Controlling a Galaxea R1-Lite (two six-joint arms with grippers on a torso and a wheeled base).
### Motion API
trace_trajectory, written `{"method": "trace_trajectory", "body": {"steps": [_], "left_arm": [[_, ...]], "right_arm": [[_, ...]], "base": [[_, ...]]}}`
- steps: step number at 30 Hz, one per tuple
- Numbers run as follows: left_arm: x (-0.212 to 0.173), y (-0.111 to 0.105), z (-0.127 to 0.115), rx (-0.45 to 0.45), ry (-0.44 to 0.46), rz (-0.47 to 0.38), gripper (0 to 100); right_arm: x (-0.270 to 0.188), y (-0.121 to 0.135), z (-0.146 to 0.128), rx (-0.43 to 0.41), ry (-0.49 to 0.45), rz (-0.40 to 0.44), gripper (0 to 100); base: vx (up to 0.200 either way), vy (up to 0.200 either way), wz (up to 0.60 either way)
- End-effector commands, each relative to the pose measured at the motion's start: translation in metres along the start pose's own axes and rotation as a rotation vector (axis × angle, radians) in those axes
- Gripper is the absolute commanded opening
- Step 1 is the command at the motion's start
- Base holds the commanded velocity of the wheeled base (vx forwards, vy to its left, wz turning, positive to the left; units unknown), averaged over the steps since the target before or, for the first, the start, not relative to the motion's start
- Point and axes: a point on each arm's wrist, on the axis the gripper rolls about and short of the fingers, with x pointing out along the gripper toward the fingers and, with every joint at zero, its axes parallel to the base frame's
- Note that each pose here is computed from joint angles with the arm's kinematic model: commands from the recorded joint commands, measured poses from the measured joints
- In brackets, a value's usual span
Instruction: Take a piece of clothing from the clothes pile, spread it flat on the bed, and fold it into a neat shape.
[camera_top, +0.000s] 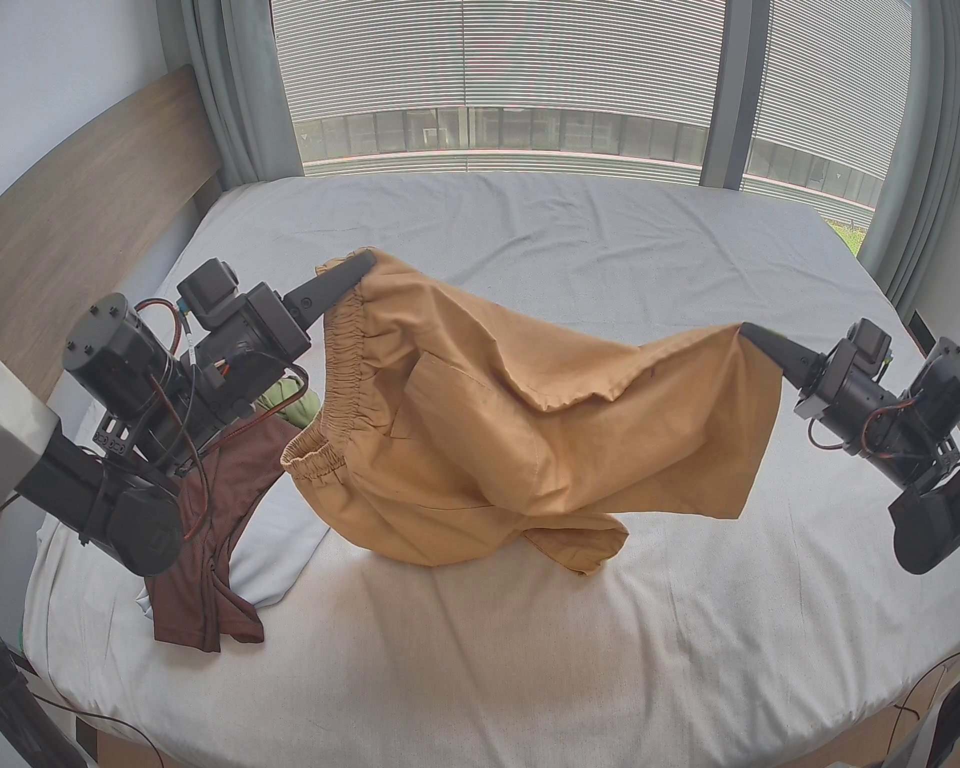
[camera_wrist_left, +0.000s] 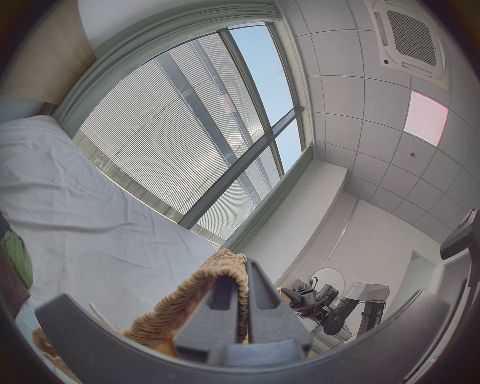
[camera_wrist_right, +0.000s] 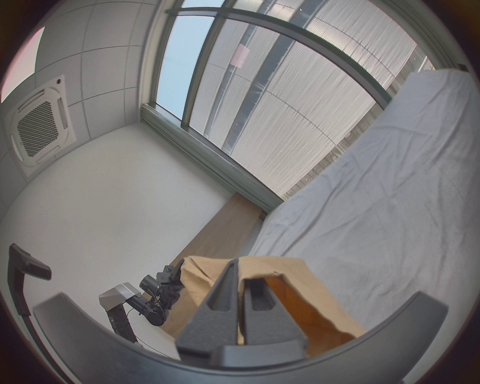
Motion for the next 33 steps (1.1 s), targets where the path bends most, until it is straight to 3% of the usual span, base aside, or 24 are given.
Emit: {"method": "trace_trajectory", "body": {"steps": [1,7,23,33], "left_arm": [[-0.006,-0.015,0.012,0.021,-0.014,-0.031,0],[-0.012,-0.030,0.027,0.044,-0.040,-0.069,0],[-0.021,-0.018,0.044,0.082,-0.083,-0.021,0],[-0.018,-0.021,0.046,0.067,-0.089,-0.035,0]], "right_arm": [[-0.009,0.021,0.022,-0.063,-0.066,0.038,0],[-0.016,0.022,0.040,-0.103,-0.124,0.028,0],[-0.028,0.027,0.066,-0.172,-0.196,0.019,0],[-0.029,0.032,0.077,-0.202,-0.221,0.025,0]], "base": [[0.000,0.000,0.00],[0.000,0.000,0.00],[0.000,0.000,0.00],[0.000,0.000,0.00]]}}
